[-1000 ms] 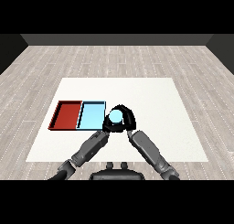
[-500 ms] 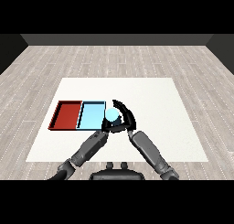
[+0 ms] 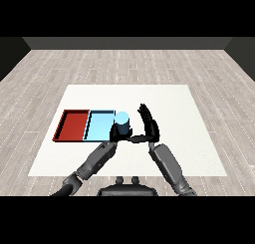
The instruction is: Pick the blue can and put it in the blue box
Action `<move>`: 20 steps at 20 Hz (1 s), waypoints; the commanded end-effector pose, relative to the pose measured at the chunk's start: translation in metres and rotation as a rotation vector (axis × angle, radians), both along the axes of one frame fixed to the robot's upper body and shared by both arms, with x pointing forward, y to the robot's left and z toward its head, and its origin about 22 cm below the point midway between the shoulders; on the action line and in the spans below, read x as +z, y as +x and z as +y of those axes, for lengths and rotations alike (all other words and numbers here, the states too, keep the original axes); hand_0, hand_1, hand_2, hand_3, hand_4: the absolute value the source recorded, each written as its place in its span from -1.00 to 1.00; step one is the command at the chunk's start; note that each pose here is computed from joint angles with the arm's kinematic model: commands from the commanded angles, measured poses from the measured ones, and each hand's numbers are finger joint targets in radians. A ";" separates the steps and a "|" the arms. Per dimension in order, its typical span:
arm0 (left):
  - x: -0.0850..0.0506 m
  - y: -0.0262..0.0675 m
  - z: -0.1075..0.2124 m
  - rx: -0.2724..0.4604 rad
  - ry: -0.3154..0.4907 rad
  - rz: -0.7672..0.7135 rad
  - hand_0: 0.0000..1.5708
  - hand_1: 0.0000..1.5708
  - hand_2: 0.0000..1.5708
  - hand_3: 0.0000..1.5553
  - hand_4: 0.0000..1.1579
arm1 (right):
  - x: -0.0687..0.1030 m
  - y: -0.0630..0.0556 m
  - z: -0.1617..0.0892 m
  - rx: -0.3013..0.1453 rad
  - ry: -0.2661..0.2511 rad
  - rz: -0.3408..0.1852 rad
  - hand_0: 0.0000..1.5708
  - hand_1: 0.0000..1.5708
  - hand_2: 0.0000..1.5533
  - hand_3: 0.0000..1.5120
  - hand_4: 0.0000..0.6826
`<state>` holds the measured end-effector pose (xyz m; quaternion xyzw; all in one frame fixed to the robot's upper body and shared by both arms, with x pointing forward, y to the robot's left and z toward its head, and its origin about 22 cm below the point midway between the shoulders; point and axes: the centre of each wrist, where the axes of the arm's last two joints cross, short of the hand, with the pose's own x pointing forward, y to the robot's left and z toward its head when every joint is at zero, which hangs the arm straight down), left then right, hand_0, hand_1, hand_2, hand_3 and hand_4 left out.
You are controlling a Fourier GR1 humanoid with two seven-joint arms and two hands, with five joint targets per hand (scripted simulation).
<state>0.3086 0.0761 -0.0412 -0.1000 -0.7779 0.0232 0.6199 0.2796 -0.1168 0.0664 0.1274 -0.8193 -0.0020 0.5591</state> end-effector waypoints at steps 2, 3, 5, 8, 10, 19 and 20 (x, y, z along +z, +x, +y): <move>0.009 0.0202 0.028 0.046 0.044 -0.044 1.00 1.00 1.00 0.97 0.99 | 0.002 -0.016 -0.052 -0.107 0.136 -0.051 -1.00 -1.00 -1.00 -1.00 -1.00; 0.009 0.0214 0.035 0.076 0.077 -0.026 1.00 1.00 1.00 0.97 0.99 | 0.003 -0.008 -0.044 -0.104 0.166 -0.025 -1.00 -1.00 -1.00 -1.00 -1.00; 0.010 0.0298 0.058 0.083 0.107 -0.039 1.00 1.00 1.00 0.97 0.99 | -0.015 -0.018 -0.077 -0.162 0.173 -0.023 -1.00 -1.00 -1.00 -1.00 -1.00; 0.033 0.0514 0.099 0.165 0.176 -0.037 1.00 1.00 1.00 0.95 0.98 | -0.001 -0.022 -0.082 -0.191 0.188 -0.028 -1.00 -1.00 -1.00 -1.00 -1.00; 0.019 0.0425 0.101 0.191 0.217 -0.014 1.00 1.00 1.00 0.96 0.99 | -0.009 -0.013 -0.092 -0.181 0.208 -0.017 -1.00 -1.00 -1.00 -1.00 -1.00; 0.023 0.0716 0.143 0.351 0.569 0.241 1.00 1.00 0.99 0.90 0.77 | -0.025 -0.021 -0.104 -0.195 0.232 0.036 -1.00 -1.00 -1.00 -1.00 -1.00; 0.033 0.0808 0.160 0.366 0.600 0.303 1.00 1.00 0.99 0.91 0.75 | -0.031 -0.017 -0.087 -0.202 0.222 0.045 -1.00 -1.00 -1.00 -1.00 -1.00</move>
